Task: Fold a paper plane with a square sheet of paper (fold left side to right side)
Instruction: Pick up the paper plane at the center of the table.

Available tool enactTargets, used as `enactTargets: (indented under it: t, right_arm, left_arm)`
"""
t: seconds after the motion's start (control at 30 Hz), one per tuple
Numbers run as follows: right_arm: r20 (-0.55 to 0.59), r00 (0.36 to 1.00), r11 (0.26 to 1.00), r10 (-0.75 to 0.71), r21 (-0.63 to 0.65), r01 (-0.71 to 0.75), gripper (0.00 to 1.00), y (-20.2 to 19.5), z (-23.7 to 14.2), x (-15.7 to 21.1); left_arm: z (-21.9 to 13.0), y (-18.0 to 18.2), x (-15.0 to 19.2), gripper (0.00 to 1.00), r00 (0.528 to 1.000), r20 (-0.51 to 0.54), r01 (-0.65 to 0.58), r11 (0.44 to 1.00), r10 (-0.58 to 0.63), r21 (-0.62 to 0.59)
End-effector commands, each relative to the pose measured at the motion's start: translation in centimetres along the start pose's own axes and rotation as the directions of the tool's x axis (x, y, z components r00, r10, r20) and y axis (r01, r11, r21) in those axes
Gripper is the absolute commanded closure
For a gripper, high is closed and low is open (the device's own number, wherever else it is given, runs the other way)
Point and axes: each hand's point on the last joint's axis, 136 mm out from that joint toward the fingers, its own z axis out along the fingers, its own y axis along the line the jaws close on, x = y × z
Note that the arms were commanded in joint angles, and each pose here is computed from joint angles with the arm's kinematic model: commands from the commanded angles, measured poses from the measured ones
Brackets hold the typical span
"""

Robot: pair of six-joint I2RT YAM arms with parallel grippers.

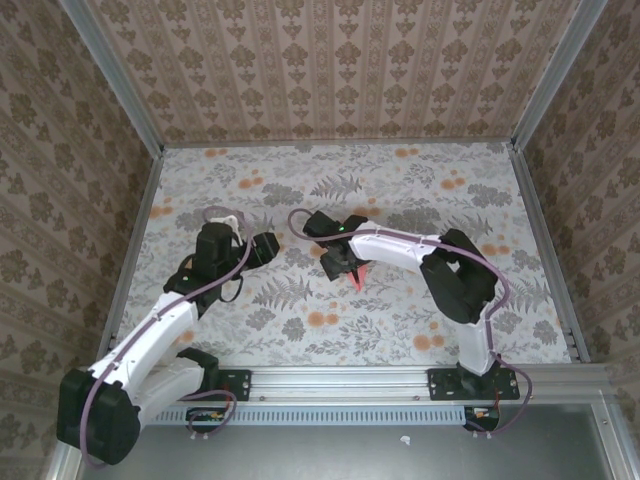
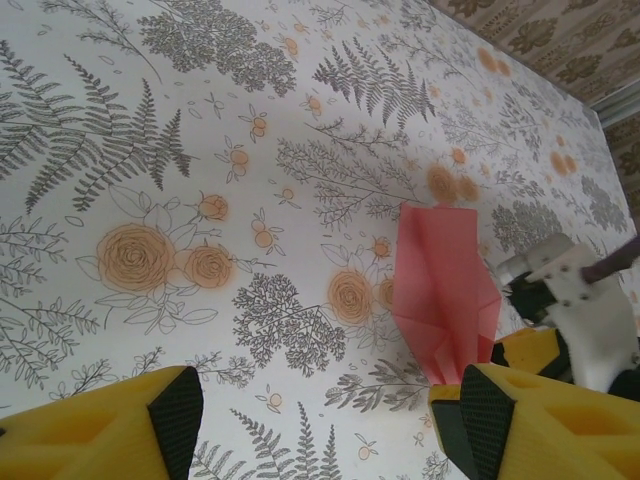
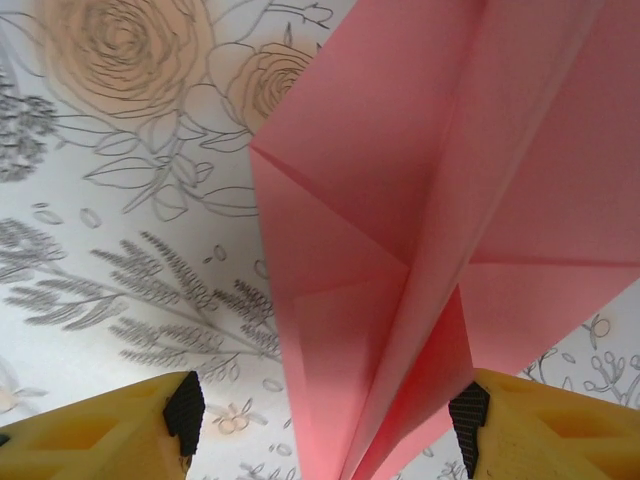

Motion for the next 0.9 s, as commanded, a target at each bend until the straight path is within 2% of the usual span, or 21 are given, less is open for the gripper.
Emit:
enactTargets:
  t: [0.0,0.17,0.43,0.7,0.87]
  right_arm:
    - [-0.034,0.997,0.990,-0.075,0.116,0.078,0.32,-1.4,0.3,0.1]
    - [-0.056,0.994,0.982,-0.095,0.158,0.102,0.36,-1.7,1.2,0.3]
    - [-0.036,0.996,0.983,-0.085,0.163,0.090,0.53,-2.0,0.8,0.0]
    - [-0.013,0.999,0.989,-0.045,0.142,0.046,0.65,-2.9,-0.1,0.1]
    - [-0.021,1.000,0.997,0.002,0.083,0.000,0.82,-3.0,0.4,0.4]
  left_arm:
    - [-0.2,0.9,0.2,0.28,1.000,0.001,-0.005,1.000,0.005,-0.030]
    - [-0.2,1.0,0.1,0.27,1.000,0.002,-0.001,1.000,0.001,-0.031]
    - [-0.1,1.0,0.1,0.27,1.000,-0.006,-0.002,0.999,0.002,-0.032]
    - [0.1,0.8,0.1,0.27,1.000,-0.011,-0.002,1.000,0.001,-0.028]
    - [0.2,0.6,-0.1,0.27,1.000,-0.014,-0.004,1.000,0.004,-0.021]
